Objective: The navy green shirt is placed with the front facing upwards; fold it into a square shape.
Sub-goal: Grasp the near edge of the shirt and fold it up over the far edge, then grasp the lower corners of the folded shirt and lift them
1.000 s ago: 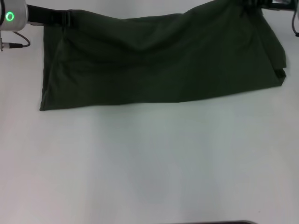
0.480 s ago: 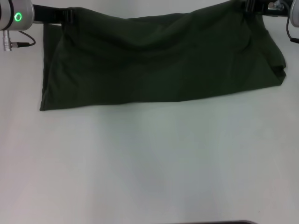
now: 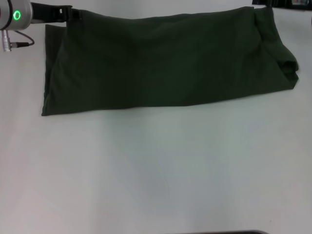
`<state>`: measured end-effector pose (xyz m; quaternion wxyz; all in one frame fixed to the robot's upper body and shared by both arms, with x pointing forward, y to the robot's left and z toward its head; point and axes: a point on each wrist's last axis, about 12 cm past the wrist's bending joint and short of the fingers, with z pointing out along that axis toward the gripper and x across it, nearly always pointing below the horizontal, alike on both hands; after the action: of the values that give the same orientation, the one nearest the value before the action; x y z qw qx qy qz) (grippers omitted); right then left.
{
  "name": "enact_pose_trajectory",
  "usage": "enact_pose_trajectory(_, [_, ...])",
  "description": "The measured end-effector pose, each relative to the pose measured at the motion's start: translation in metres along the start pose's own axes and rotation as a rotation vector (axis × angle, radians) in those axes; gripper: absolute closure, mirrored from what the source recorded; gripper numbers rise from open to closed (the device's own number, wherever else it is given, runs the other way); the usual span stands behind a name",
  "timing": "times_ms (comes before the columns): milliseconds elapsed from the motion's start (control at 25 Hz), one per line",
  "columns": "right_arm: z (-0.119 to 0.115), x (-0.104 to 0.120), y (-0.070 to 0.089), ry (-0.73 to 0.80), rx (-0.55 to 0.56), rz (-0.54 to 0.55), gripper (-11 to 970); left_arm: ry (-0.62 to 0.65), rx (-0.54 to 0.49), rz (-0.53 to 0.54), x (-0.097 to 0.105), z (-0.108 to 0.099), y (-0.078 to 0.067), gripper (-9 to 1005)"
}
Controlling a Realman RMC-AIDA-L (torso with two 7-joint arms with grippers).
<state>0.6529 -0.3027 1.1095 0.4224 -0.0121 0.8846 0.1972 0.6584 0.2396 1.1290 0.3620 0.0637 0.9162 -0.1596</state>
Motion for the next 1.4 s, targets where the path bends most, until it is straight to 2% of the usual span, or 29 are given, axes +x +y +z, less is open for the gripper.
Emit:
enact_pose_trajectory(120, [-0.001,-0.01,-0.001,-0.012,0.012,-0.024,556,0.002,-0.034,-0.008,0.002,0.0,0.003,473])
enact_pose_trajectory(200, [-0.005,-0.016,-0.003,-0.026,0.012,-0.023,460,-0.014,-0.059,-0.021,0.002,-0.003,0.008,474])
enact_pose_trajectory(280, [-0.012,-0.024,-0.003,-0.027,-0.017,-0.016,432,-0.038,-0.072,-0.037,0.001,-0.009,0.014,475])
enact_pose_trajectory(400, [-0.027,-0.035,0.0,0.025,-0.113,-0.002,390,-0.067,-0.032,-0.064,-0.004,-0.023,0.016,477])
enact_pose_trajectory(440, [-0.033,-0.038,0.003,0.049,-0.156,0.003,376,-0.055,0.029,-0.07,-0.008,-0.034,0.014,478])
enact_pose_trajectory(560, [-0.047,-0.046,0.013,0.09,-0.261,0.011,378,-0.013,0.108,-0.051,-0.014,-0.049,0.01,480])
enact_pose_trajectory(720, [-0.061,-0.047,0.02,0.166,-0.331,0.03,380,0.109,0.291,-0.008,-0.021,-0.074,-0.002,482])
enact_pose_trajectory(800, [-0.064,-0.045,0.023,0.218,-0.36,0.042,381,0.19,0.366,0.002,-0.022,-0.079,-0.007,483])
enact_pose_trajectory(960, [-0.063,-0.04,0.033,0.282,-0.403,0.023,383,0.292,0.433,-0.004,-0.017,-0.074,-0.011,485])
enact_pose_trajectory(1080, [-0.06,-0.036,0.036,0.303,-0.406,-0.001,385,0.3,0.441,-0.006,-0.014,-0.069,-0.011,487])
enact_pose_trajectory(1240, [-0.056,-0.019,0.032,0.235,-0.42,-0.087,386,0.207,0.426,0.006,-0.003,-0.056,-0.012,487])
enact_pose_trajectory(1400, [-0.055,0.012,0.025,0.078,-0.452,-0.204,386,0.091,0.384,0.051,0.015,-0.033,-0.02,486])
